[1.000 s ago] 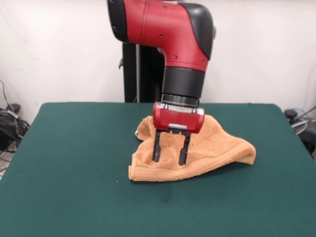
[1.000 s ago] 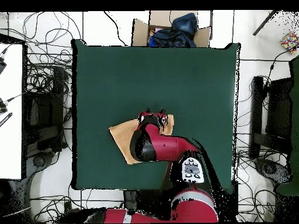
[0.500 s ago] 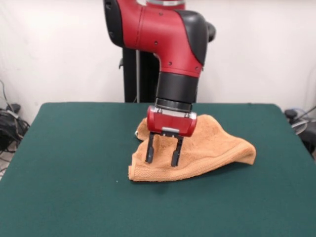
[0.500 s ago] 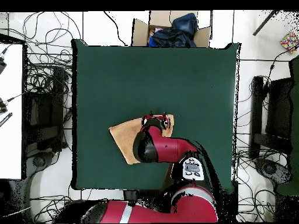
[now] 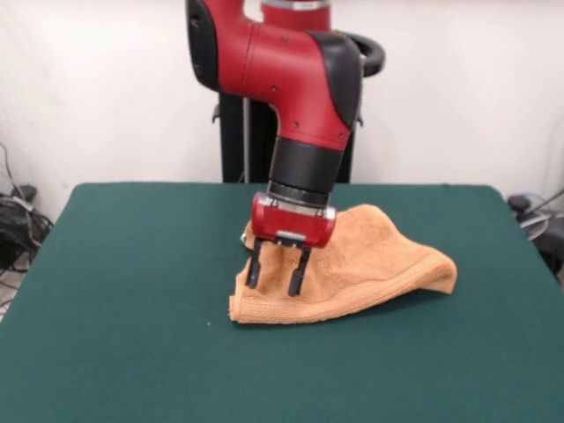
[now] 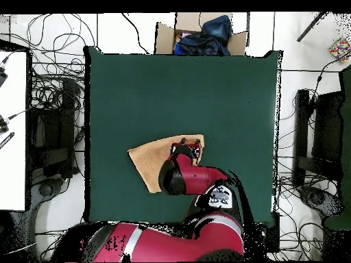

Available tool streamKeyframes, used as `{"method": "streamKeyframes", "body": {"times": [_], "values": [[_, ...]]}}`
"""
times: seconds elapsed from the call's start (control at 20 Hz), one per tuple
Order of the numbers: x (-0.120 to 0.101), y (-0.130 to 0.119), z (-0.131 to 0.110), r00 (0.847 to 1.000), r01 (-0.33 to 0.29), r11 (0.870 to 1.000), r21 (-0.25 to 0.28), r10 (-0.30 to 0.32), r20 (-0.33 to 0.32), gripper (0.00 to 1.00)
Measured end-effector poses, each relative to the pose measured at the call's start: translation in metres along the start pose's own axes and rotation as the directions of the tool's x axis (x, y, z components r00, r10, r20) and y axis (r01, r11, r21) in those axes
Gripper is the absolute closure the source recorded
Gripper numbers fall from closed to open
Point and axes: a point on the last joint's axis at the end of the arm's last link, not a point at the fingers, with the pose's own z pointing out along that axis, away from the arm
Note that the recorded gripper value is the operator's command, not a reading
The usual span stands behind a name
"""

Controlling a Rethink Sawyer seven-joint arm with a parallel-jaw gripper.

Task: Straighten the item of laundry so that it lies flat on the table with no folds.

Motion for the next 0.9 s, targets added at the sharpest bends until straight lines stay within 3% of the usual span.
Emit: {"method": "streamKeyframes", "body": {"times": [0.25, 0.65, 0.7, 0.9], "values": [[0.012, -0.003, 0.018, 1.0, 0.011, 1.0, 0.01, -0.011, 0.016, 0.0], [0.02, -0.005, 0.038, 0.99, 0.015, 1.0, 0.015, -0.017, 0.138, 0.0], [0.021, -0.004, 0.038, 0.99, 0.016, 1.0, 0.014, -0.018, 0.141, 1.0], [0.021, -0.004, 0.038, 0.99, 0.016, 1.0, 0.013, -0.017, 0.138, 1.0]]}}
